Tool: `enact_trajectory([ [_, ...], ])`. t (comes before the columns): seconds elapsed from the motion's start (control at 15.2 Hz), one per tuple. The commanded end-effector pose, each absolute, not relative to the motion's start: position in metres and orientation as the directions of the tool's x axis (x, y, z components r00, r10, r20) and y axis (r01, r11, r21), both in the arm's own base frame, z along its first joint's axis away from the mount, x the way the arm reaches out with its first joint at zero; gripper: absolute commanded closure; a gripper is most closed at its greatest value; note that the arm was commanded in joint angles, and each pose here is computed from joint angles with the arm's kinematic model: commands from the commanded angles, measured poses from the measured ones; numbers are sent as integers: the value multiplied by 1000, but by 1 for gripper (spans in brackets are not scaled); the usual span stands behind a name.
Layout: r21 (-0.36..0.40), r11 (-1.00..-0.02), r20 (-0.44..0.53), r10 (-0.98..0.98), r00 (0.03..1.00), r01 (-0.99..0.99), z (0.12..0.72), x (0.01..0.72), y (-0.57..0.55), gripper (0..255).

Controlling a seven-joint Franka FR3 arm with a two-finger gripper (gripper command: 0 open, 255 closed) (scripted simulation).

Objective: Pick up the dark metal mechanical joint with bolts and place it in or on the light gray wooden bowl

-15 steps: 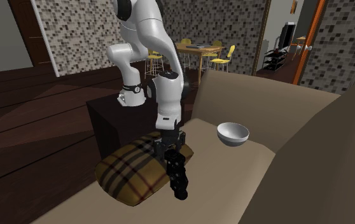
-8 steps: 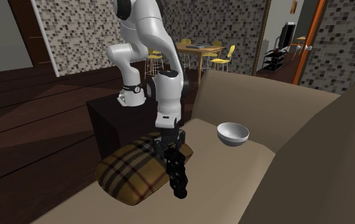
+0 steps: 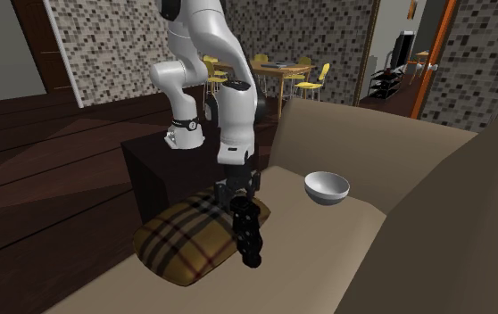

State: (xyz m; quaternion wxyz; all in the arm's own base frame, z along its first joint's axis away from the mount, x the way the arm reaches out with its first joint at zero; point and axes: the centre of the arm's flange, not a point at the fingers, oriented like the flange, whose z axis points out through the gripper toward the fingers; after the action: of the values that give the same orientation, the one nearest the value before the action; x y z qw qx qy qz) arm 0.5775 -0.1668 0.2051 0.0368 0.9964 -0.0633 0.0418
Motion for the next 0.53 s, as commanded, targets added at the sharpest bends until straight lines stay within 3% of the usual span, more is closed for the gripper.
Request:
enact_trajectory([
  [0.0, 68, -989, 89, -123, 988, -130, 216, 577, -167, 255],
  [0.46, 68, -989, 89, -123, 988, -130, 253, 577, -167, 255],
])
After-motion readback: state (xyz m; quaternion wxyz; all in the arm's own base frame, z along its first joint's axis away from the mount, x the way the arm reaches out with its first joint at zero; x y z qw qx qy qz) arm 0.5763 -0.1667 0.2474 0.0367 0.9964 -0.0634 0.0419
